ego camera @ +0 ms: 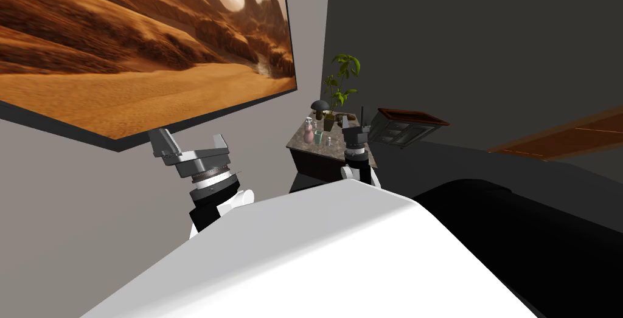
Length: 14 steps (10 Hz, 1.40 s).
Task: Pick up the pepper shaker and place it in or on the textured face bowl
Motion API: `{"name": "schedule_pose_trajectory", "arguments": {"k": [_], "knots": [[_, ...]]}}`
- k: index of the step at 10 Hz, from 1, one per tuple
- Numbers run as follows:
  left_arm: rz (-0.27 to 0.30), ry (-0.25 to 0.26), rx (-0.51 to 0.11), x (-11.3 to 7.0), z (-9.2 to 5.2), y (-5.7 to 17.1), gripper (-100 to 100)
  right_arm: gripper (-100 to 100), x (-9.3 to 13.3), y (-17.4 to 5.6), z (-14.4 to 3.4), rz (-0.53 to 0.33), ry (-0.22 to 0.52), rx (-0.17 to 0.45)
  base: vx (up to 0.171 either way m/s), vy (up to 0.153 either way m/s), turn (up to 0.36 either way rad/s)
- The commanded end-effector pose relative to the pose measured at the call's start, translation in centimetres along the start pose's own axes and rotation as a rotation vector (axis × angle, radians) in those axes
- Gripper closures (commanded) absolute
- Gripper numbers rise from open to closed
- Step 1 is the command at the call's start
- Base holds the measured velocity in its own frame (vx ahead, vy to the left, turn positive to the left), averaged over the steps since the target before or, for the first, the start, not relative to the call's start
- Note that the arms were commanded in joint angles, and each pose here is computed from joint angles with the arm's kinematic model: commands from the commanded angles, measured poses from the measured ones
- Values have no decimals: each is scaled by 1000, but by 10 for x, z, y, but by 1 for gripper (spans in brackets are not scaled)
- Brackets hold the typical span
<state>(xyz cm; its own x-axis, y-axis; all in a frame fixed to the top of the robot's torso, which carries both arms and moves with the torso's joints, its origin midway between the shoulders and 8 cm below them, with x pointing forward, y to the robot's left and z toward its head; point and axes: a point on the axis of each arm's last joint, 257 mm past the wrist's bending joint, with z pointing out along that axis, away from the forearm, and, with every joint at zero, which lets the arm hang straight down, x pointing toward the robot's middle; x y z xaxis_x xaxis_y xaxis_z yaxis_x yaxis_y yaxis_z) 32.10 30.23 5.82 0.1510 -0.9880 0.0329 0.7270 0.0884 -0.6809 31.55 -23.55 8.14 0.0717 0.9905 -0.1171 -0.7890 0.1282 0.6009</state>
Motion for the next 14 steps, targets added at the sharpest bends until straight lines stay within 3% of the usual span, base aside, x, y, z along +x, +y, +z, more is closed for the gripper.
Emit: {"name": "schedule_pose_trajectory", "arguments": {"k": [1,14], "knots": [[0,0,0,0,0,0,0,-100,1,-12,1,29,17,35,-15,5,-37],[0,0,0,0,0,0,0,-100,-4,-116,3,348,-16,348,-34,13,-37]]}}
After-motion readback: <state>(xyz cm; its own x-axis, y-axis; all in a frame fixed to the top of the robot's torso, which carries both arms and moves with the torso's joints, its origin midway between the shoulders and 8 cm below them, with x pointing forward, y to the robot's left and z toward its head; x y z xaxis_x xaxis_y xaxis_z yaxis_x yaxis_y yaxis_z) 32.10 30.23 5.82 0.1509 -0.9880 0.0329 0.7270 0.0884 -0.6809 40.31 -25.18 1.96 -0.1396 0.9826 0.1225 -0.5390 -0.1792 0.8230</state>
